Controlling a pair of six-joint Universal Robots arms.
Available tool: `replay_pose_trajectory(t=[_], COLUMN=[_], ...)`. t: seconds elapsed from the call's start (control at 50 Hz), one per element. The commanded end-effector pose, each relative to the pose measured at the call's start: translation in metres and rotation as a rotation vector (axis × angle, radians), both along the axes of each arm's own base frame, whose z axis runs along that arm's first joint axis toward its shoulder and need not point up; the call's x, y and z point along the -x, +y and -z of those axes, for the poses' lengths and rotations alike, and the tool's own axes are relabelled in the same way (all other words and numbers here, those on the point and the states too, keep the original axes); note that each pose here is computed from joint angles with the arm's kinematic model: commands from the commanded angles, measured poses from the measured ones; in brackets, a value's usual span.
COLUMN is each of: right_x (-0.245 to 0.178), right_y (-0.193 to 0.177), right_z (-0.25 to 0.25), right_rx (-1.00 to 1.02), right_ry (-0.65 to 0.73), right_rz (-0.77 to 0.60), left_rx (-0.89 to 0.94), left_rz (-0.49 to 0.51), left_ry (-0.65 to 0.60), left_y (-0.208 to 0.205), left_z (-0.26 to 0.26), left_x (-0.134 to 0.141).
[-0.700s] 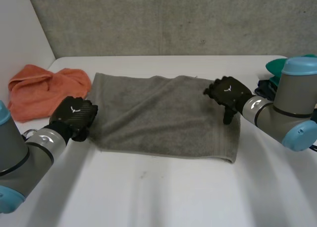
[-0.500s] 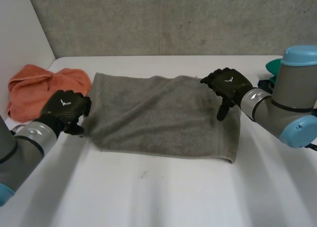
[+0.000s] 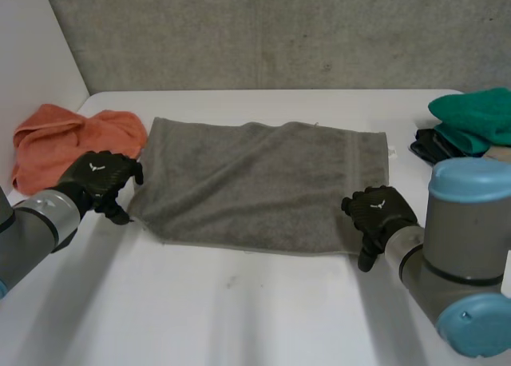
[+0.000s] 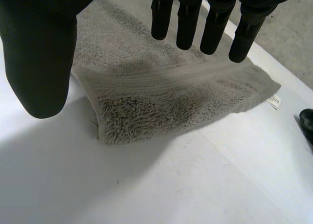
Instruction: Fold the laundry.
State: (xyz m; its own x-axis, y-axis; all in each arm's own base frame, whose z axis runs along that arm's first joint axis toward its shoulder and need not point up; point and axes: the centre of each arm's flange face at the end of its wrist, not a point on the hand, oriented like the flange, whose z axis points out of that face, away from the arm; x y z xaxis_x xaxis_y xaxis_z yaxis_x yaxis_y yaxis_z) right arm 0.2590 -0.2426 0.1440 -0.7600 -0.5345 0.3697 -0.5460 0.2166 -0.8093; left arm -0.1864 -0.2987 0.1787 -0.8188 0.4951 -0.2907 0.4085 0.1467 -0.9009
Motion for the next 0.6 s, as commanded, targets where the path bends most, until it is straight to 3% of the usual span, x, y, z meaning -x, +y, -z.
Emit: replay_pose_trajectory(t=[0.02,0.28,0.6], right_x=[-0.001,-0.003,-0.014], right_y=[-0.004,-0.018,0.008], right_z=[0.019,0.016,-0.13], right_rx=[0.002,0.086,0.418], right_ry=[0.007,-0.062,-0.255], right_rz=[0.011,0.041,-0.062], left_rx=[0.004,0.001,-0.025], left_rz=[-0.007,-0.014,0.006], left_ry=[0.008,0.007,-0.02], left_y=[-0.001,-0.001,0.003], left_z=[-0.001,0.0,0.02], left_x=[-0.001,-0.002,0.023])
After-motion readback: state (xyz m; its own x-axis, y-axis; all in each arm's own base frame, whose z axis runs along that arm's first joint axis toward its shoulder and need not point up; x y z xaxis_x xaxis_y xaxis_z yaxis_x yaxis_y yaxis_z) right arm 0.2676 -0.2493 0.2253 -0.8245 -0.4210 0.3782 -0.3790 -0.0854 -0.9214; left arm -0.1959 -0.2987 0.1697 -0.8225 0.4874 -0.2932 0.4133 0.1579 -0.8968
